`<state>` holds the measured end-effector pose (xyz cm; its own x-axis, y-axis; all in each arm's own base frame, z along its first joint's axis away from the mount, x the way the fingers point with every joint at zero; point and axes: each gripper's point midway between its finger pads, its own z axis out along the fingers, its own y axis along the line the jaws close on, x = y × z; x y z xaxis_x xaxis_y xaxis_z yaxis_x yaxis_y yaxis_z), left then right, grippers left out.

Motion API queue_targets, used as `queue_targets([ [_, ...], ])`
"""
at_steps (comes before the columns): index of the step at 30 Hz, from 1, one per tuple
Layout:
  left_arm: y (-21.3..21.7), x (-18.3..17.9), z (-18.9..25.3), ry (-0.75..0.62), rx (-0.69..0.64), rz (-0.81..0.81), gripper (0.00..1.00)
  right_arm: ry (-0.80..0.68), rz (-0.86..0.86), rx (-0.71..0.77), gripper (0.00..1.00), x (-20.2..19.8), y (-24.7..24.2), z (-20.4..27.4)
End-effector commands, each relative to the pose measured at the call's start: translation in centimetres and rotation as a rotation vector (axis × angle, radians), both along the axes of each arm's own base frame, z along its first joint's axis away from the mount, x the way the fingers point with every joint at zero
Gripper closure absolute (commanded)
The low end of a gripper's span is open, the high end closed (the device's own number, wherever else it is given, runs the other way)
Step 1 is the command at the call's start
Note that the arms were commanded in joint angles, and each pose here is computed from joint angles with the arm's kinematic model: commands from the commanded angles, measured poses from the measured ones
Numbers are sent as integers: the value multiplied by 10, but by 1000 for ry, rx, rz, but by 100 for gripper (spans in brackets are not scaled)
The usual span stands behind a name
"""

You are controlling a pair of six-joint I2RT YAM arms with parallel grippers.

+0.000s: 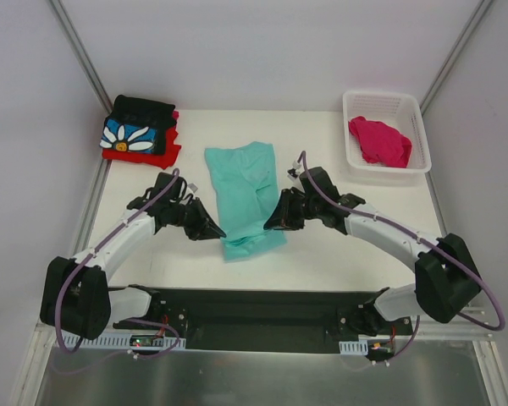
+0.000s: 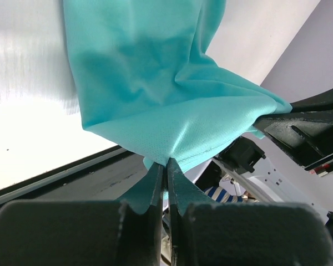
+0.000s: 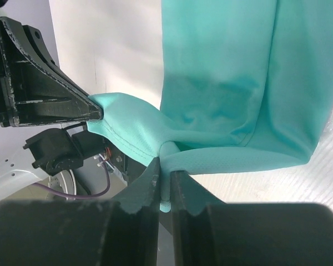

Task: Fold and stack the t-shirts

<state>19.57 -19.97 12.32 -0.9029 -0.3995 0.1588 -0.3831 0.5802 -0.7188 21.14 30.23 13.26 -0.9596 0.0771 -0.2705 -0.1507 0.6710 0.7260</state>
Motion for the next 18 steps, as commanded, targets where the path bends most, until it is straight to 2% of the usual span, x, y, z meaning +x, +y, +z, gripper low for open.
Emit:
queue_targets([
  [1,-2,21,16,-73,-21,-27,100,-41,48,18,88,13,3,19],
  [18,-4,52,23,-89,-30,-37,100,-53,67,37,89,45,16,31],
])
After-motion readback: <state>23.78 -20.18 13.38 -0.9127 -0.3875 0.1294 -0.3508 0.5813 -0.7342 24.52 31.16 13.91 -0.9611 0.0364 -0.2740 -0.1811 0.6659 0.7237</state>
